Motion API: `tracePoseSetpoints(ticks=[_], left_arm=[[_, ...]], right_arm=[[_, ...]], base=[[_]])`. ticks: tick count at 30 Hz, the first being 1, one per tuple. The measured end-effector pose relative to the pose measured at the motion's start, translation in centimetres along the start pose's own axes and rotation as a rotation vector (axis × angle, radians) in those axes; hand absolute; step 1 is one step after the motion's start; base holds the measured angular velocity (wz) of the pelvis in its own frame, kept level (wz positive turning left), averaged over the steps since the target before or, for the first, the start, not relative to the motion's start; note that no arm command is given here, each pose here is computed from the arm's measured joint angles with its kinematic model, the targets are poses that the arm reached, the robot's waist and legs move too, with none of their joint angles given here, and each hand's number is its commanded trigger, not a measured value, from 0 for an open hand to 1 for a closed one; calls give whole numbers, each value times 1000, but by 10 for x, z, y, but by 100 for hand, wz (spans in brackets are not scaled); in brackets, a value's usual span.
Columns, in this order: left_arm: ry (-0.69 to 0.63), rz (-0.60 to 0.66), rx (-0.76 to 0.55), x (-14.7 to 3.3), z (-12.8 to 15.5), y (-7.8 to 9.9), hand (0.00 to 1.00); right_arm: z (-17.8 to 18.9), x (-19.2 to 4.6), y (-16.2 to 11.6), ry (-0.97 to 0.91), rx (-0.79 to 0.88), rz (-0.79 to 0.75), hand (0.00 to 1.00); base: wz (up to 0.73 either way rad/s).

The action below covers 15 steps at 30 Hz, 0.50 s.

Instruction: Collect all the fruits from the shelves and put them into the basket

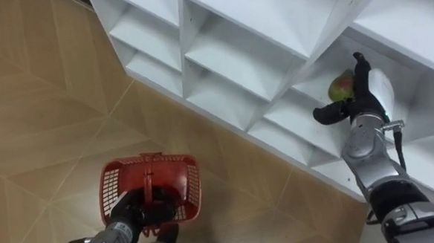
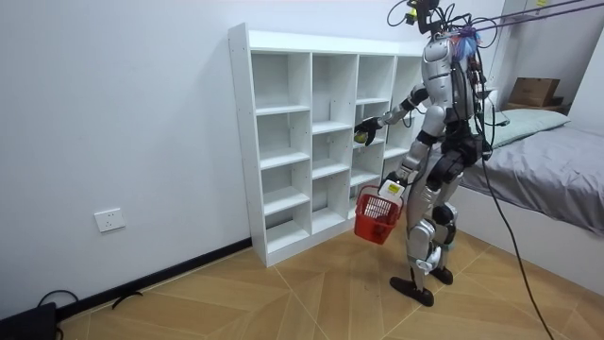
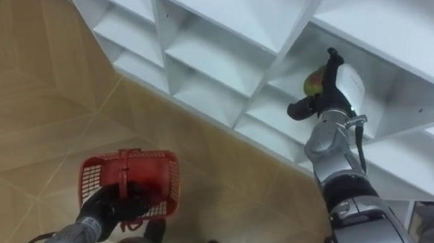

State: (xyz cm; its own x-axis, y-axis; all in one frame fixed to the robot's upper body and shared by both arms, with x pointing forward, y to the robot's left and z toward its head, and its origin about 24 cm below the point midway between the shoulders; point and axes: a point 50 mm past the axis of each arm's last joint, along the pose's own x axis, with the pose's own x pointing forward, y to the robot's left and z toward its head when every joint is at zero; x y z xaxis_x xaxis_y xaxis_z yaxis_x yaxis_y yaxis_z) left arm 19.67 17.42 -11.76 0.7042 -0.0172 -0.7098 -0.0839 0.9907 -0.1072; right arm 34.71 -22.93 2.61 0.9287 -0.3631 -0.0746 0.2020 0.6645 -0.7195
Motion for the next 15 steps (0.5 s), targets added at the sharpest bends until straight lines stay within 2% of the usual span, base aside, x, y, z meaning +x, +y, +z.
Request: tracePoseSetpoints(ticks=[2,3,4,5,15], left_arm=[[4,3,-1,-1,-2,1,100],[7,6,-2,-1,-3,1,100],[7,7,-2,-1,-3,1,100],[7,7,-3,-1,-3,1,100],[5,6,-2,-1,-2,0,100]], right_arm=[[0,0,0,2,-1,0,71],[1,1,-1,-1,0,-13,91],[2,2,-4,-4,-2,-21,91],[2,4,-6,-4,-5,-26,100],[-1,5,-11,8,-13,-48,100]], base=[[0],[0],[0],[3],[3]])
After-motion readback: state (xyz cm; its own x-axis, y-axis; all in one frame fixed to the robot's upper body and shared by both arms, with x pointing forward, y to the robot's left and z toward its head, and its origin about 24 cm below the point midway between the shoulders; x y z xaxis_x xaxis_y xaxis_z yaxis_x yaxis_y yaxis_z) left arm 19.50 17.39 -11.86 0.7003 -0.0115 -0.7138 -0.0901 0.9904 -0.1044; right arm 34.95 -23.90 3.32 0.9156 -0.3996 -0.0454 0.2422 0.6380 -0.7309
